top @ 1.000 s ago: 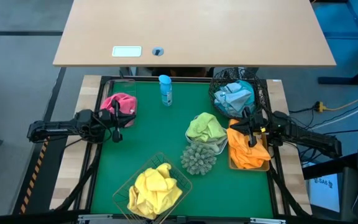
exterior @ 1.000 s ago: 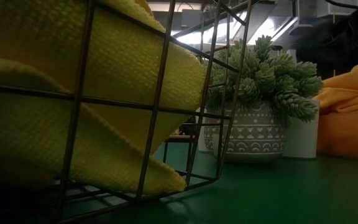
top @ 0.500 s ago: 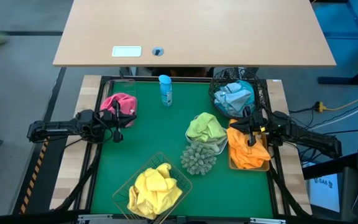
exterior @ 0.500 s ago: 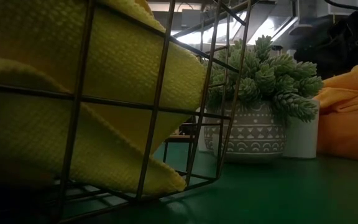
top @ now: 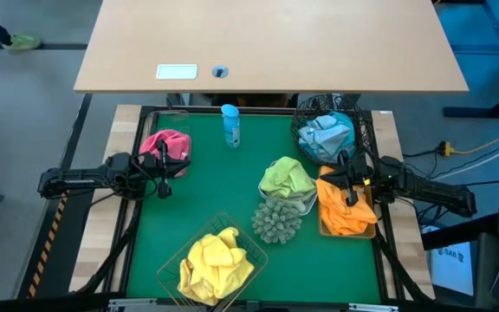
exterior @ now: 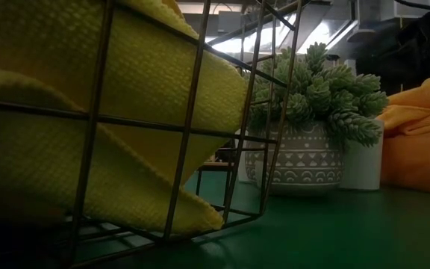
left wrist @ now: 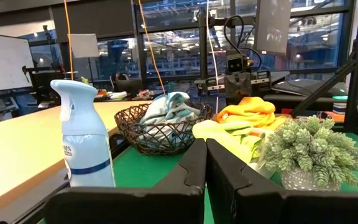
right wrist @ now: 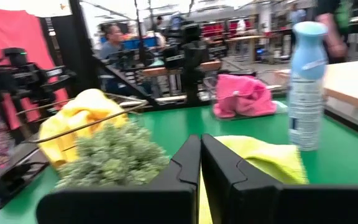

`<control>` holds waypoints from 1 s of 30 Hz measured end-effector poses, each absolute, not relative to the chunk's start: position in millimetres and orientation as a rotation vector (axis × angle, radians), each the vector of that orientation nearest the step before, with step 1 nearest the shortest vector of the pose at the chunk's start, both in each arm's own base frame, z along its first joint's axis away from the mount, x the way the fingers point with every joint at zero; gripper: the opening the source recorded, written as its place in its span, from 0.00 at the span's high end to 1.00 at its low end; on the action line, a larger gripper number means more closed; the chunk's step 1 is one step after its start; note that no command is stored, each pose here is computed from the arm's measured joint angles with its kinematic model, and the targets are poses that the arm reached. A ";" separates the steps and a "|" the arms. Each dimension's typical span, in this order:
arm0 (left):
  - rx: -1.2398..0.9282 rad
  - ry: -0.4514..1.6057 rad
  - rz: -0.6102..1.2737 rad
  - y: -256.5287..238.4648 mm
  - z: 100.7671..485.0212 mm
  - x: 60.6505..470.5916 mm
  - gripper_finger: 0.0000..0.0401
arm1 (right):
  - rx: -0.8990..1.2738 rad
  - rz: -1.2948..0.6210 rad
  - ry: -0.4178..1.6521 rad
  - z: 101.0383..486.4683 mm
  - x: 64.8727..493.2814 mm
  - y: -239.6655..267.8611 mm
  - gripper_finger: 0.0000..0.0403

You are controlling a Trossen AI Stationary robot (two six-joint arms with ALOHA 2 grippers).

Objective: Sort microfiber towel by color & place in baskets
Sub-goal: Return to Home Position

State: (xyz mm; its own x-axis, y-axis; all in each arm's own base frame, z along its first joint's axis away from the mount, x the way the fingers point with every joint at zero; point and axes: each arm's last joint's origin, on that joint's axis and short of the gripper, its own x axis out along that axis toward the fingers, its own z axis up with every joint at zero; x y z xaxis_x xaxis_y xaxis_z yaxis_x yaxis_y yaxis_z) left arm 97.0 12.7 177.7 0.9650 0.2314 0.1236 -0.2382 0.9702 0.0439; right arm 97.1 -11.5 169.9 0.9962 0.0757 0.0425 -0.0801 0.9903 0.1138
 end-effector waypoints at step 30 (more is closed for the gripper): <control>0.454 0.263 1.046 31.7 167.3 86.6 1.00 | 0.118 0.176 -0.032 169.8 97.7 -1.8 0.96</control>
State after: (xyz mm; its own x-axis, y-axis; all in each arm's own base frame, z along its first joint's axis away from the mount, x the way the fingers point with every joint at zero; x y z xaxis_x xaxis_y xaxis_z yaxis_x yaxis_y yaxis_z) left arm 86.6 31.7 167.3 0.4822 0.8760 0.0050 -0.7698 0.4210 0.4798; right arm 97.7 -1.8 169.8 0.9840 0.1732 0.0424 -0.1770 0.9776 0.1139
